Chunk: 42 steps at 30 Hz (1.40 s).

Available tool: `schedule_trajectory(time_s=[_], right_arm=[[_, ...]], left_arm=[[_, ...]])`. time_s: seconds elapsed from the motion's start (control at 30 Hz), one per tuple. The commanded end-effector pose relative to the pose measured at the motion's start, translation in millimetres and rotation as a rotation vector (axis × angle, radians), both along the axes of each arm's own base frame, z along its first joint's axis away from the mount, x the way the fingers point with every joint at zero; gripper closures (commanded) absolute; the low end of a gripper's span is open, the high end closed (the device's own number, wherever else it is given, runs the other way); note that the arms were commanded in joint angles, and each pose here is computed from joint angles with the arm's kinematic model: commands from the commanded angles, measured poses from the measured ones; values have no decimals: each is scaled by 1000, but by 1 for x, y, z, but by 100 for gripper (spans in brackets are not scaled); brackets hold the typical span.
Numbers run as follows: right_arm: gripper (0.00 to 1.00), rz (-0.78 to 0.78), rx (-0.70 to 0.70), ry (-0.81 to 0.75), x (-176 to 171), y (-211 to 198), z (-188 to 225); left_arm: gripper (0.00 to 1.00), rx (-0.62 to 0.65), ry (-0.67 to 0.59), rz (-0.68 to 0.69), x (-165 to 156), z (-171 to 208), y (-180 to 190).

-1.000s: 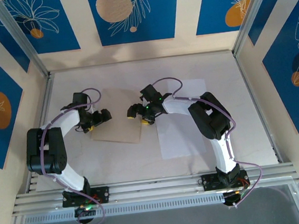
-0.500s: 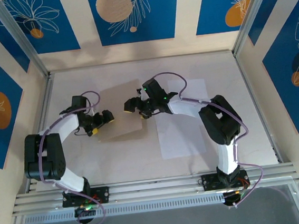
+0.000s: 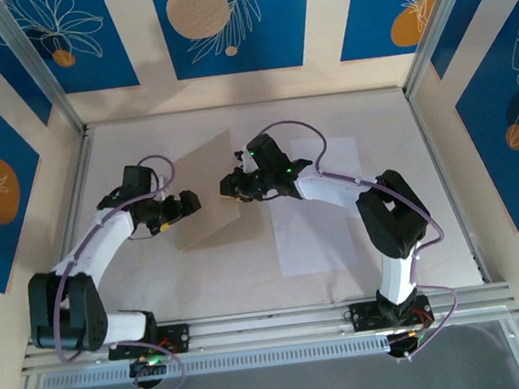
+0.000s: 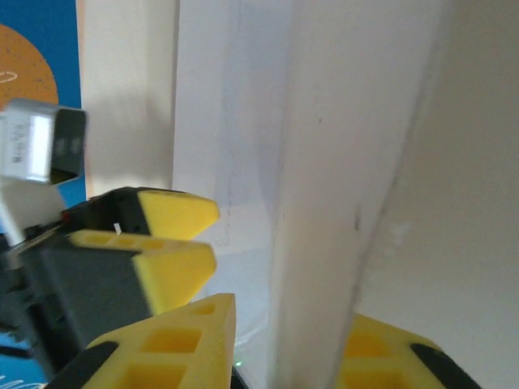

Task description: Put the files into the folder

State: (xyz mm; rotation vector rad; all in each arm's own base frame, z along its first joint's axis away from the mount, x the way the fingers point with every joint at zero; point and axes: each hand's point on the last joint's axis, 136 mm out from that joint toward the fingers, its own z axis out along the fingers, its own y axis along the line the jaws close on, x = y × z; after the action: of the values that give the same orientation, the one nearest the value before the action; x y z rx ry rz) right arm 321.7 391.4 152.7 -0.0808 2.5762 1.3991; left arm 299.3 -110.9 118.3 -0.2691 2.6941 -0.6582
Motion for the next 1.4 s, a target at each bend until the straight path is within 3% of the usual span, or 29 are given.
schedule_trajectory(time_s=[0.0, 0.1, 0.23, 0.43, 0.8, 1.07, 1.3, 1.37], right_arm=[[88, 16, 2, -53, -7, 1, 22], [99, -28, -35, -59, -5, -4, 26], [100, -81, -55, -48, -3, -7, 33], [100, -106, -63, -19, -7, -6, 49], [100, -141, -87, 29, -13, -9, 58], [100, -158, -101, 38, -19, -17, 66], [100, -155, -96, 54, -22, -16, 67], [99, -156, -99, 54, -22, -17, 67]], left_arm=[[0, 144, -83, -13, -10, 27, 10], [0, 222, -184, -17, -16, 47, 10], [0, 233, -406, -115, -25, 76, -18], [0, 230, -676, -309, -43, 85, -58], [0, 401, -885, -513, -57, 77, -101], [1, 524, -974, -463, -40, 68, -99], [20, 624, -1041, -460, -29, 67, -97], [36, 624, -1052, -457, -28, 70, -98]])
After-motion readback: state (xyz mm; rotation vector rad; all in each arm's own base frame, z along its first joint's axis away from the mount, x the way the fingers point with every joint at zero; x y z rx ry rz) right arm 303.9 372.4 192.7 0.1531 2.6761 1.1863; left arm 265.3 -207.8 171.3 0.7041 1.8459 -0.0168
